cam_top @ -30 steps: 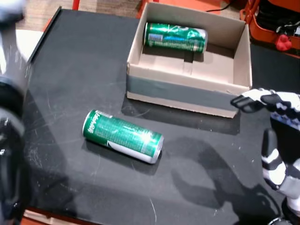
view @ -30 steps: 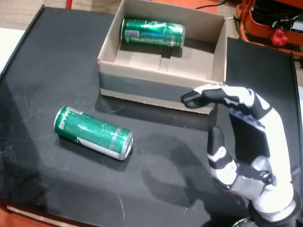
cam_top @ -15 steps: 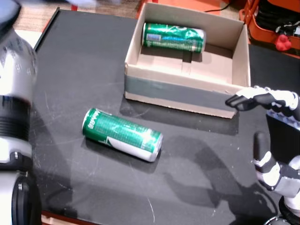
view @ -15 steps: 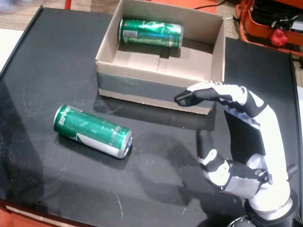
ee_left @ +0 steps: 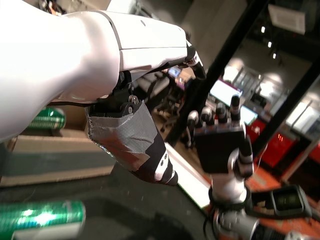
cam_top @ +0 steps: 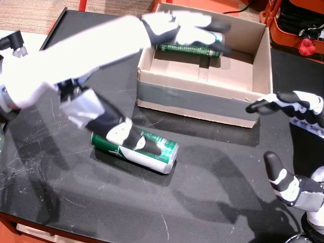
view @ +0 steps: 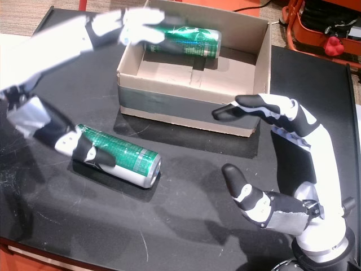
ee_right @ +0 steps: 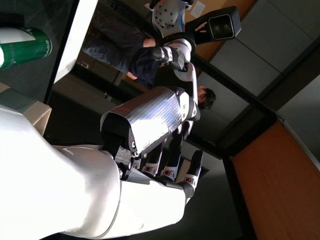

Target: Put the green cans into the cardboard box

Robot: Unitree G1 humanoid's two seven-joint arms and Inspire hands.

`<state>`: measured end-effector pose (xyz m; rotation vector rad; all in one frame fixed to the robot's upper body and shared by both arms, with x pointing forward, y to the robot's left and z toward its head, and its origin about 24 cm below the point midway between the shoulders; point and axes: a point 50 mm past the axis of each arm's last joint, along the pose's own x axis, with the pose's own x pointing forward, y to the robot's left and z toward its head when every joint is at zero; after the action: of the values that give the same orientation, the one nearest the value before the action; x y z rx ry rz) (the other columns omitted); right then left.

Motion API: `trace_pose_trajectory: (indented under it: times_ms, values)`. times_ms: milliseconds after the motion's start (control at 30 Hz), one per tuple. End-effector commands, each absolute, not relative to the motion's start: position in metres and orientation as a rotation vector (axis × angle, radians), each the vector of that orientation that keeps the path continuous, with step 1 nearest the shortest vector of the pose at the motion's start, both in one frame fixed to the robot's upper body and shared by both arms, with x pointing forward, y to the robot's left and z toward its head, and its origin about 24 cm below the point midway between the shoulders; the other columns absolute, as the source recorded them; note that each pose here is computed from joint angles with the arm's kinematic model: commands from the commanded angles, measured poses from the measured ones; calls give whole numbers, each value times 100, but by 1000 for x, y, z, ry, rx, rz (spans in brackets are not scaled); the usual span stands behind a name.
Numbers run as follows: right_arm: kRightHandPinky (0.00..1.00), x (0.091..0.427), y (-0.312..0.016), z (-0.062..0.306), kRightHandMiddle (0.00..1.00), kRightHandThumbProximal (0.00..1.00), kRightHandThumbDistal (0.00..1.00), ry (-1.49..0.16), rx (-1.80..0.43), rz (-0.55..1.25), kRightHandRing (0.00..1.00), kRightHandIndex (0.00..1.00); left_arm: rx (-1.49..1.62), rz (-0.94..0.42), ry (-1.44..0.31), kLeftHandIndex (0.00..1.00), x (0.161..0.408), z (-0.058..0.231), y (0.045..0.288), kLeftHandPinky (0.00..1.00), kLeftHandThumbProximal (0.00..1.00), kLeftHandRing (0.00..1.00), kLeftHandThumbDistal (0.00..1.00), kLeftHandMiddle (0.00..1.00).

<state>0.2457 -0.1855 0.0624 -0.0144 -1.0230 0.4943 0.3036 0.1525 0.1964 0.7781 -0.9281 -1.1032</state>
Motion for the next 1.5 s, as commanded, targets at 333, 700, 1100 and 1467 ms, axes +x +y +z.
trace_pose_trajectory:
  times_ms: [333,700,1100,1467]
  values:
    - [72,245,-191,61,57,75,79,-1024,-42,473,61,51,790,-1183,-795,100,306,180,151,93,0,100,100,100]
    - [68,245,-189,65,54,68,81,-1028,3,487,59,50,906,-1078,-617,93,336,165,159,95,1,100,87,100]
    - [69,239,-184,66,52,66,81,-1072,34,475,59,47,942,-1005,-480,94,354,153,164,94,0,100,72,100]
    - [68,234,-183,66,51,67,80,-1067,30,442,58,47,933,-970,-433,99,357,146,168,95,0,100,76,100]
